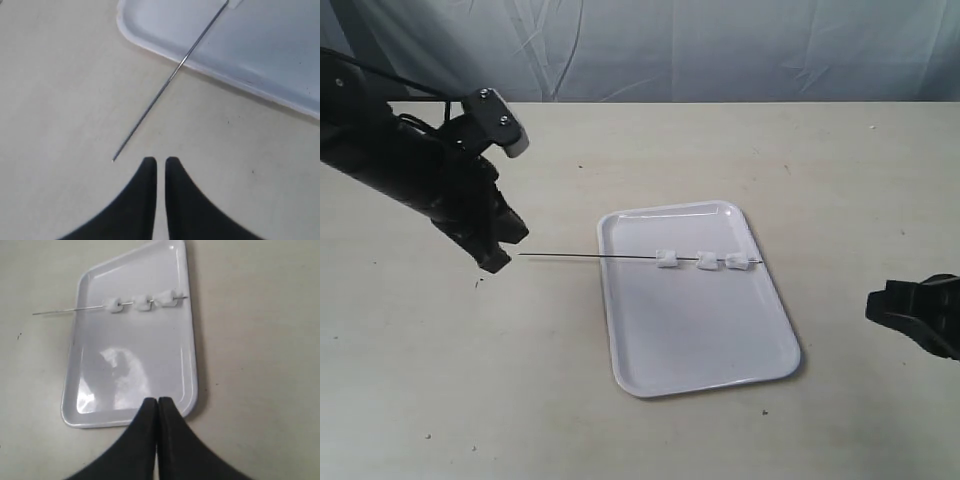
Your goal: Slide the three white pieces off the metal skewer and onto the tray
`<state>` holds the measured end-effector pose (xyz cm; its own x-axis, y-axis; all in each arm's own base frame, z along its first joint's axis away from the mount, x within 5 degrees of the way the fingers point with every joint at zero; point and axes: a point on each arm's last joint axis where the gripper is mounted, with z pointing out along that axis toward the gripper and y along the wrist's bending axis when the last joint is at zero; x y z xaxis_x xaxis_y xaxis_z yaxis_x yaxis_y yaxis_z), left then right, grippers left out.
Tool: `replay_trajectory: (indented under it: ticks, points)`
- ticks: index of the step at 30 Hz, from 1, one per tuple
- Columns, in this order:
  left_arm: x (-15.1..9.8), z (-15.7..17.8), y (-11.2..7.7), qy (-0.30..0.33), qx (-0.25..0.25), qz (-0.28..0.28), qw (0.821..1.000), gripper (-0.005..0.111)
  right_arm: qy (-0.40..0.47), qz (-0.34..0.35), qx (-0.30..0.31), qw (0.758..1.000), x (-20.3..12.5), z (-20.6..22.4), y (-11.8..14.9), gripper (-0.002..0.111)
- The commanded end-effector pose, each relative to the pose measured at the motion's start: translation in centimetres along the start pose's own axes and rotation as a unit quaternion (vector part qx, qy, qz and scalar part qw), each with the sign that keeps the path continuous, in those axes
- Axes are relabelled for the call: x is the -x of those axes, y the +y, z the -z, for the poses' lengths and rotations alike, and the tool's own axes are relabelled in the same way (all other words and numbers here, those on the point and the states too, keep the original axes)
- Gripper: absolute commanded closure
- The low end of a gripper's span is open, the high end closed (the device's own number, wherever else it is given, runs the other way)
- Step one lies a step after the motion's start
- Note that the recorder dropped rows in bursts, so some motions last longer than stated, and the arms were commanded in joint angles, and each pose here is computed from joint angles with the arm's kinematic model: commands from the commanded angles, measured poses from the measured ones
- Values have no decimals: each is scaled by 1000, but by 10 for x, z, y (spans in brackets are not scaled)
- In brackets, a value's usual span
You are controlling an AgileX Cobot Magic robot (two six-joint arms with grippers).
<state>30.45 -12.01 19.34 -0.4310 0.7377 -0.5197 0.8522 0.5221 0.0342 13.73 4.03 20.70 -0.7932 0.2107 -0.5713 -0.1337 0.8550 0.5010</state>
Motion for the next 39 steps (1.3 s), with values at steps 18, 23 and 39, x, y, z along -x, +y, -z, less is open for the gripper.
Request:
replay_trajectory:
  ticks: [18,23,39]
  points:
    - [29,-86,9,20,-22,-183,983,77,14,45,82,996,18,-19,7,86]
    - [33,-89,13,20,-20,-190,981,77,12,41,83,996,19,-19,7,75]
    - [21,-120,14,44,-58,-177,982,83,5,36,78,996,20,-19,6,75]
